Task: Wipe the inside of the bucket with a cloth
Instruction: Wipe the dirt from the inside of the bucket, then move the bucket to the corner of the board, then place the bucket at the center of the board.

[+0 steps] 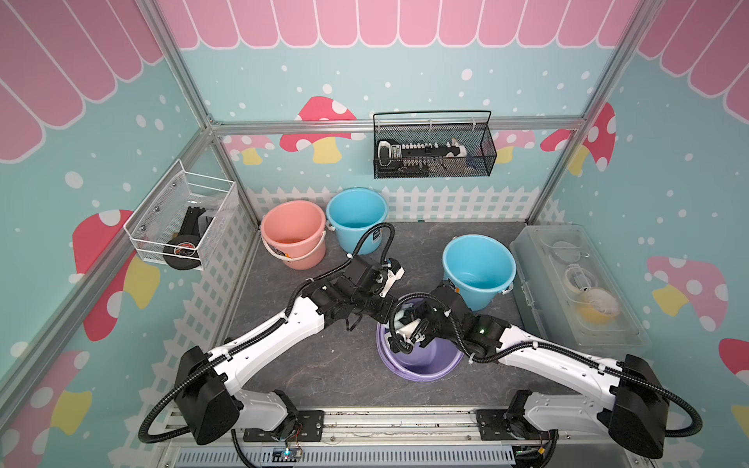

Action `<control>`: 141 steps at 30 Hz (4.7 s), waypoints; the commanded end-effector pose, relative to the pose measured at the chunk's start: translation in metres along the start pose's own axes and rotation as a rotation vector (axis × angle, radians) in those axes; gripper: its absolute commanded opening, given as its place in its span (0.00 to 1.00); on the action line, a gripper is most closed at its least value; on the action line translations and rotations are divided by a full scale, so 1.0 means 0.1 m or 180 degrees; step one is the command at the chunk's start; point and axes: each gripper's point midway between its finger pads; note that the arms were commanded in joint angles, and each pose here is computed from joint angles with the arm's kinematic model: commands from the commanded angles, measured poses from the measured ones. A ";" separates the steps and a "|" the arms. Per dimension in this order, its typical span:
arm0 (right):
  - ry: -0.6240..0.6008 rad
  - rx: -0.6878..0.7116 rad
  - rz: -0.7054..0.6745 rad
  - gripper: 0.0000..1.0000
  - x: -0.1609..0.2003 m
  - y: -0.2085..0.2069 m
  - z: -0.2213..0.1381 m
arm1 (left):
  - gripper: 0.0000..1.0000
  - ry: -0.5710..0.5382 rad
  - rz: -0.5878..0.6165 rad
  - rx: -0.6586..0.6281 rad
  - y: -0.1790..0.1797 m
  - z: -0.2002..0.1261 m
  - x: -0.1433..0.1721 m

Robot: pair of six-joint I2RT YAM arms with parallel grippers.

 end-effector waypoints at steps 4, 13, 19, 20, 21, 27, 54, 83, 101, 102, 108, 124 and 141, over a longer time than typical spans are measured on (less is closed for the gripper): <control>0.0958 0.0268 -0.0710 0.00 0.44 -0.32 -0.26 | 0.00 -0.0061 0.0036 0.0149 -0.11 -0.03 -0.07; 0.1575 -0.0427 -0.0659 0.00 0.76 0.04 -0.71 | 0.00 -0.0006 0.0035 0.0086 -0.04 -0.01 -0.01; 0.1418 -0.1220 -0.0430 0.00 0.68 0.49 -1.03 | 0.00 -0.0040 0.0020 0.0024 0.02 -0.03 -0.04; 0.1360 -0.1329 -0.0354 0.00 0.63 0.55 -1.08 | 0.00 -0.0044 0.0013 0.0019 0.03 -0.03 -0.05; 0.1301 -0.1425 -0.0283 0.00 0.59 0.60 -1.11 | 0.00 -0.0049 0.0006 0.0017 0.03 -0.04 -0.06; 0.0699 -0.1983 0.0315 0.00 0.18 0.89 -1.25 | 0.00 -0.0100 -0.0099 0.0100 -0.01 -0.01 -0.10; 0.0601 0.1975 0.1099 0.00 0.20 -1.26 -1.58 | 0.00 -0.0238 -0.0532 0.0260 -0.10 0.72 -0.75; 0.1039 0.2671 0.1065 0.00 0.39 -1.51 -2.19 | 0.00 -0.0455 -0.0815 -0.0379 0.92 0.78 -1.27; 0.1067 0.2742 0.1000 0.00 0.32 -1.66 -2.26 | 0.00 -0.0785 -0.1714 -0.1373 2.18 0.34 -1.21; 0.1071 0.2741 0.1003 0.00 0.32 -1.67 -2.27 | 0.00 -0.0806 -0.1767 -0.1393 2.24 0.38 -1.24; 0.1082 0.2750 0.1021 0.00 0.33 -1.65 -2.34 | 0.00 -0.0943 -0.1972 -0.1531 2.52 0.59 -1.41; 0.1120 0.2708 0.0999 0.00 0.34 -1.64 -2.35 | 0.44 -0.1143 -0.2309 -0.1367 2.81 0.83 -1.65; 0.0748 0.2584 0.1559 0.00 0.24 -1.68 -2.03 | 0.49 -0.1160 -0.1894 -0.1711 2.65 -0.06 -1.71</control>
Point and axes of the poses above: each gripper's point midway between its finger pads, its own z axis out along the fingers, its own y axis along the line the jaws close on, x = y × z, and after that the axes turned 14 degrees about z, right-handed
